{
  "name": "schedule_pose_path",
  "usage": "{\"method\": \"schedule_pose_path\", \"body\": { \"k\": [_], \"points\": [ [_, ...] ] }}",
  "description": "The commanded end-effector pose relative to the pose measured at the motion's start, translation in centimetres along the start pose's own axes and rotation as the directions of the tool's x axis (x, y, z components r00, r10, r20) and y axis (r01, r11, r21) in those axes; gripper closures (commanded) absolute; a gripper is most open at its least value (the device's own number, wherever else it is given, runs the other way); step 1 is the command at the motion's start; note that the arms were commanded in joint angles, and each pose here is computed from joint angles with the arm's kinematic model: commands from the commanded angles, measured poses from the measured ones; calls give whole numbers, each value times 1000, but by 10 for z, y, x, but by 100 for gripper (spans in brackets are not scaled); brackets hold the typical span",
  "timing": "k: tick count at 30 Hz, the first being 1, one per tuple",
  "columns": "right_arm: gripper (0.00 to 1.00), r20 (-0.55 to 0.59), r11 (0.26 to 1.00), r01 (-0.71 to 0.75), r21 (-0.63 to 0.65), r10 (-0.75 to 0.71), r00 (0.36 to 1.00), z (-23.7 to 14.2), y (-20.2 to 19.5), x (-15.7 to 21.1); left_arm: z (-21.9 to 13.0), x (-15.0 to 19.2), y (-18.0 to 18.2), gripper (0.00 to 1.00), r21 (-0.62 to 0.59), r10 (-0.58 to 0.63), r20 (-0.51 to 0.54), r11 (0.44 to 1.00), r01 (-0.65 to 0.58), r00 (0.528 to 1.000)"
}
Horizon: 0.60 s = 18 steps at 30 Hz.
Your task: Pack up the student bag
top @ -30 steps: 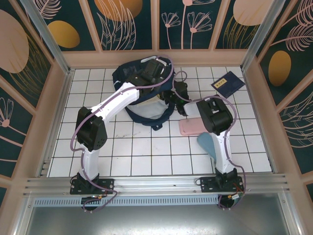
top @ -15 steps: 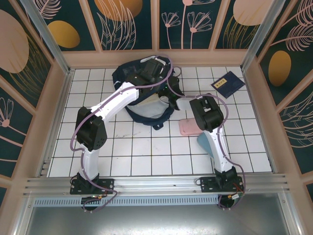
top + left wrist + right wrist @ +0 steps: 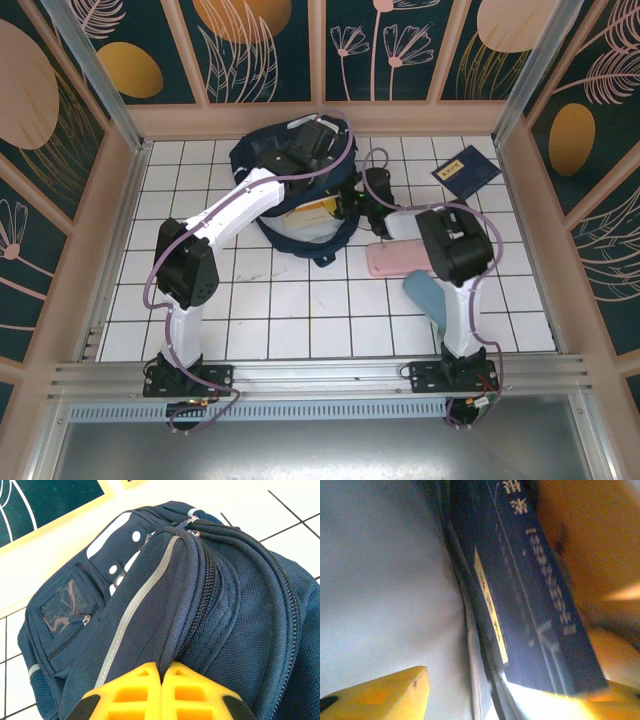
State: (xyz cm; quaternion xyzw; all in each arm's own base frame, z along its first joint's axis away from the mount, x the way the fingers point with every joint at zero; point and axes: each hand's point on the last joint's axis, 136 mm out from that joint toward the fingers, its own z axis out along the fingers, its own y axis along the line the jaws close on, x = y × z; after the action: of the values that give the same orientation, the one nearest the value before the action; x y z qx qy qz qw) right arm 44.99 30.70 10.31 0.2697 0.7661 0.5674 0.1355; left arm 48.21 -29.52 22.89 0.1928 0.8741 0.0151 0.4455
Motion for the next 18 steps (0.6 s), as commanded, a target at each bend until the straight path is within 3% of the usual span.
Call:
{"method": "schedule_pose_path", "body": {
  "k": [1, 7, 10, 14, 18],
  "points": [
    [36, -60, 998, 50, 29, -49, 997, -32, 0, 25, -37, -58, 24, 100, -36, -105, 181, 993, 113, 978],
    [33, -4, 985, 118, 128, -118, 993, -76, -18, 22, -37, -49, 25, 100, -38, -101, 173, 993, 110, 980],
    [39, -8, 977, 146, 156, -147, 989, -82, -17, 17, -39, -47, 26, 100, -43, -101, 173, 993, 110, 980],
    [40, 155, 927, 190, 324, -251, 956, -114, -20, -33, -42, -40, 32, 100, -65, -99, 169, 992, 111, 981],
    [39, 311, 856, 184, 483, -364, 878, -161, -18, -97, -44, -24, 31, 100, -54, -76, 149, 995, 85, 986]
  ]
}}
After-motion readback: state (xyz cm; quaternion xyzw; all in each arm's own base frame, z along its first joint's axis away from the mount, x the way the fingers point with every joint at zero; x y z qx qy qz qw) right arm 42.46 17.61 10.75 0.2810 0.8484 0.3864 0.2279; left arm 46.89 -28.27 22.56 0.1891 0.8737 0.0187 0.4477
